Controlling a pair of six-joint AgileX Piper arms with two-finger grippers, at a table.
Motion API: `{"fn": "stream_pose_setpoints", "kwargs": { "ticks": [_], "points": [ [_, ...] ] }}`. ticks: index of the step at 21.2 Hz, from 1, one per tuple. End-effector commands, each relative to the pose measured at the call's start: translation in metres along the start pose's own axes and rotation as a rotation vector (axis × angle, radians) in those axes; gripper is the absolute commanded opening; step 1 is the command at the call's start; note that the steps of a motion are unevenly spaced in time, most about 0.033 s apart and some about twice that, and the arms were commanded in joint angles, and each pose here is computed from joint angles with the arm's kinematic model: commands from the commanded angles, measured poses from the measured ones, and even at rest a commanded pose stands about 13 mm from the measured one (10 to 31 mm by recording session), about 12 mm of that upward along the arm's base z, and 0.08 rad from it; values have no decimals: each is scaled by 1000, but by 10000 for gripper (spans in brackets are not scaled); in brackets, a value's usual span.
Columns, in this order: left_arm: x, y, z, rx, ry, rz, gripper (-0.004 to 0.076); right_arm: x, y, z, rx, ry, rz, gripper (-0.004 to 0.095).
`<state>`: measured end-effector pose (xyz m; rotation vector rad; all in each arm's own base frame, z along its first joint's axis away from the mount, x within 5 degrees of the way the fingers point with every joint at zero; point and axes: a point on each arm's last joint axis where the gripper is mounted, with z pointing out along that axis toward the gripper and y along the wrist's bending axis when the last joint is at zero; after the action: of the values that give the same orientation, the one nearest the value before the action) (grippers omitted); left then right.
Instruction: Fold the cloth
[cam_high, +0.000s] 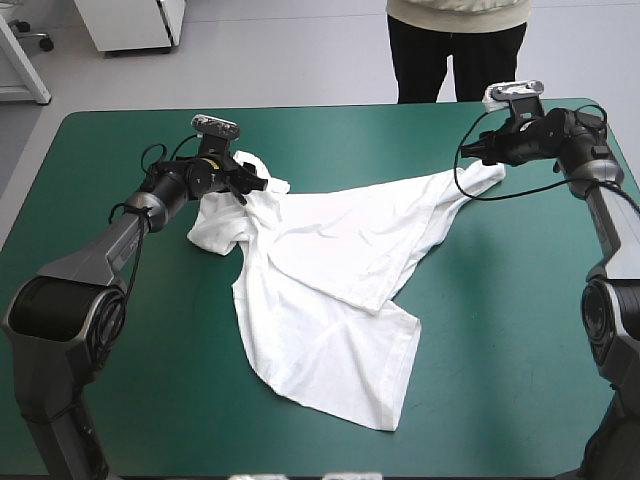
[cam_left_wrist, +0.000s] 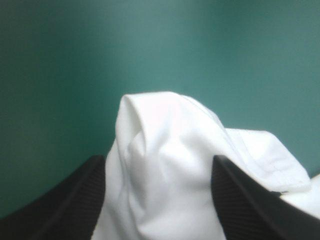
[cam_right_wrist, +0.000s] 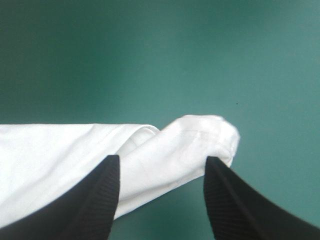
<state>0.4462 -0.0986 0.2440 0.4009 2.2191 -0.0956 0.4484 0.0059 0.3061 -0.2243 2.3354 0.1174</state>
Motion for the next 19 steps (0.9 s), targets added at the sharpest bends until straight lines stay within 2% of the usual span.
{"fn": "stream_pose_setpoints", "kwargs": {
  "ticks": [1, 5, 8, 11, 13, 14, 16, 19],
  "points": [
    [-46, 4, -45, -20, -179, -19, 531, -33, -1, -45, 29, -167, -8, 577],
    [-80, 5, -101, -27, -250, 16, 523, -48, 7, -84, -9, -154, -11, 577],
    [-86, 3, -140, -13, -230, 26, 523, -48, 18, -120, -69, -118, -23, 577],
    [-77, -2, -170, 27, -112, 31, 508, -41, 32, -154, -152, -56, -23, 557],
    [-69, -5, -192, 58, -30, 32, 485, -30, 44, -179, -191, 28, -24, 469],
    [-66, -6, -199, 60, -20, 34, 478, -26, 50, -188, -195, 23, -28, 442],
    [-52, -4, -215, 24, 9, 15, 472, -11, 69, -211, -230, 15, -58, 416],
    [-11, 22, -216, -60, 123, -98, 474, 25, 96, -232, -286, 58, -92, 416]
  ]
}}
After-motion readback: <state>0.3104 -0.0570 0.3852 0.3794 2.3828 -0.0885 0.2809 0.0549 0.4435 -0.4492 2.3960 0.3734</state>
